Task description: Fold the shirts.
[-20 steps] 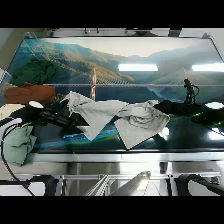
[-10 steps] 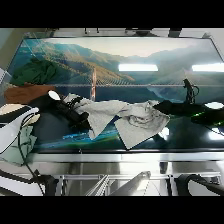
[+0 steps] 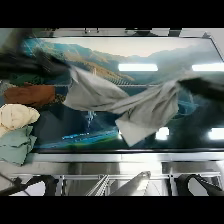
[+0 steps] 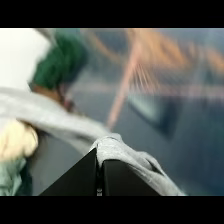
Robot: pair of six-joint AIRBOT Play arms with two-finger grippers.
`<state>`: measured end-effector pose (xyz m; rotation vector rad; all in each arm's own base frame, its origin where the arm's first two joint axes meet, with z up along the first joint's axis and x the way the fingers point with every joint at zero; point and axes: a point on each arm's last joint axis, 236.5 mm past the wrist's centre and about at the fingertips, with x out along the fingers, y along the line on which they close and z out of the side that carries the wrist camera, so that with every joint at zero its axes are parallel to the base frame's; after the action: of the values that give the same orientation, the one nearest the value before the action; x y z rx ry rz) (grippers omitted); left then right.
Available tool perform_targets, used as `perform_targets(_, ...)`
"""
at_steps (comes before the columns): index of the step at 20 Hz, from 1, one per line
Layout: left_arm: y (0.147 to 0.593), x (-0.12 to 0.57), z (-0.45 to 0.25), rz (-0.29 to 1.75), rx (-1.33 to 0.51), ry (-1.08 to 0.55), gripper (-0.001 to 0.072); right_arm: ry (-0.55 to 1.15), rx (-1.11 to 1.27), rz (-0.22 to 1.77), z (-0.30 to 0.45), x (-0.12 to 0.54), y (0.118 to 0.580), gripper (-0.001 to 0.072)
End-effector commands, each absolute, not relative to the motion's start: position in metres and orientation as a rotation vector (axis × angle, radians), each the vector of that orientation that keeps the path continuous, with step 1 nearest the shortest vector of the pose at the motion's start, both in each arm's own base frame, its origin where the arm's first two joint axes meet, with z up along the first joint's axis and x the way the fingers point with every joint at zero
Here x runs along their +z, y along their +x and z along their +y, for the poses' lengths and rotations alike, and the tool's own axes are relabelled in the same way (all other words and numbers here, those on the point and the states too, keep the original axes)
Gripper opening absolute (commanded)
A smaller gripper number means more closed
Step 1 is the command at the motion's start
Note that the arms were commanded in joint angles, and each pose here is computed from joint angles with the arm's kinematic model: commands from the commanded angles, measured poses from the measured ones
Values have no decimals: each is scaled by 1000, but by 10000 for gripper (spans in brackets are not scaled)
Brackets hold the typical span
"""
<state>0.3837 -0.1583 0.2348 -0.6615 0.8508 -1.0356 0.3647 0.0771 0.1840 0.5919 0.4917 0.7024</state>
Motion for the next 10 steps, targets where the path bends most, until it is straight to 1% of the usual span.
perform_targets(1,324,386,-127,433,-1152,-588,21,486,760,176,77,311,326,19)
perform_targets(4,296,426,-94,282,-994,-483,20,376,740,-15,84,378,285,19)
perform_targets(6,285,442,-70,203,-855,-438,21,292,664,-98,82,403,267,19)
perform_targets(8,279,447,-50,168,-748,-409,21,235,581,-146,75,413,256,19)
perform_targets(10,290,432,-35,218,-682,-428,21,190,525,-95,68,399,261,19)
